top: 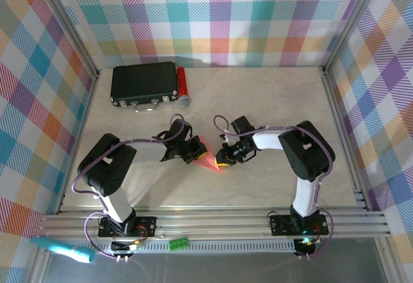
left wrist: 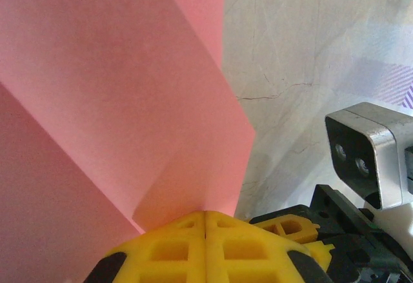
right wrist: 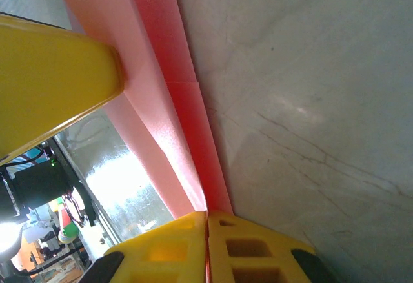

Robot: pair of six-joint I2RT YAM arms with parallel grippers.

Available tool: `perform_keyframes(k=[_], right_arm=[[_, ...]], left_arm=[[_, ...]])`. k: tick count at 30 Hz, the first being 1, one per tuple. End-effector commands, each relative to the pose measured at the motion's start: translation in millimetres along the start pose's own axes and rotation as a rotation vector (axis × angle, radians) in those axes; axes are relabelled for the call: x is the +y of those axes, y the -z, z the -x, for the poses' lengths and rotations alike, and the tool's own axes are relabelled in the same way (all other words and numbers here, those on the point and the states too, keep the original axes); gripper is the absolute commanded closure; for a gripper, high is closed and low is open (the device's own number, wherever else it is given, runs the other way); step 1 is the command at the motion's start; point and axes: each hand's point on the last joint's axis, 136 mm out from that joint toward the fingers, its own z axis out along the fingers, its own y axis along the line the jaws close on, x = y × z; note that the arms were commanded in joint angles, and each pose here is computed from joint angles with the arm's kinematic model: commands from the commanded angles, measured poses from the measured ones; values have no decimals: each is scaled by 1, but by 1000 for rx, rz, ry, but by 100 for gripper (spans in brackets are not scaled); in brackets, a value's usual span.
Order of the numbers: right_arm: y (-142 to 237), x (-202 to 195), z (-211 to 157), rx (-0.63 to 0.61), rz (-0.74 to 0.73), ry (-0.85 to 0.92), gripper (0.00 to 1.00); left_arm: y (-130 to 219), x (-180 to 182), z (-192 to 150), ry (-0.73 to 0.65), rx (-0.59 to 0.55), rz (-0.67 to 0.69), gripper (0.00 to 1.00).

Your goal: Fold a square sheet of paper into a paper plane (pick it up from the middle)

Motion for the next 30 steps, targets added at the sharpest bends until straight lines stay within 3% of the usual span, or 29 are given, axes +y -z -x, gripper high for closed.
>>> perform_keyframes(k=[1,30], right_arm=[[-13,-36,-15,47,-116,-86,89],[-10,-30,-15,57,-103,-91,85]], left_arm=[[0,-2,1,-9,1,12,95],[-8,15,-2,8,22,59,96]])
